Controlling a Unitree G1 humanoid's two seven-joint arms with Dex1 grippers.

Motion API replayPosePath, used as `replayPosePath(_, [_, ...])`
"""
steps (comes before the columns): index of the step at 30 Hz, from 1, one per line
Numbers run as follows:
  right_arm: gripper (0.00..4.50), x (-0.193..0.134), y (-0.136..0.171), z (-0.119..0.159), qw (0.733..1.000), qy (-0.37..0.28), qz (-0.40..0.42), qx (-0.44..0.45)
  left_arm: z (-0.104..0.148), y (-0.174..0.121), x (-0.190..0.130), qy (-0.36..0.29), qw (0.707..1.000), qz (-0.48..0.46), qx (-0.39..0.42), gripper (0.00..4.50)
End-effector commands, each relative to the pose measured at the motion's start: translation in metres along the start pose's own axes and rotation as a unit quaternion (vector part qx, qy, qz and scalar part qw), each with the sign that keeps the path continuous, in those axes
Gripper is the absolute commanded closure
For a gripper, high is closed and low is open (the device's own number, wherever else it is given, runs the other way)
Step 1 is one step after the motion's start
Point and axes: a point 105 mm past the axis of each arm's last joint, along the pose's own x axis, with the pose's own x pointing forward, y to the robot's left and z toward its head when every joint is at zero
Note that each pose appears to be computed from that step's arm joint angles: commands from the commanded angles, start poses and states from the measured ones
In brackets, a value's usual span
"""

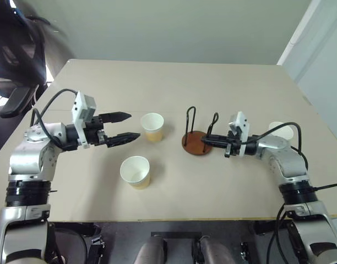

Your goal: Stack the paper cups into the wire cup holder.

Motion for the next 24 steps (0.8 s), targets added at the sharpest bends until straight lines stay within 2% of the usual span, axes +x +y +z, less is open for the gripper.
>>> replayPosePath(1, [4.48,0.000,0.009,0.014,0.999,-0.013,0.027,-0.038,0.011,0.002,-0.005,-0.004,1.000,0.003,0.019,0.00])
replayPosePath(24, [4.48,0.003,0.028,-0.005,0.994,0.024,0.097,-0.049,0.012,0.003,-0.011,0.011,1.000,0.005,0.024,0.00])
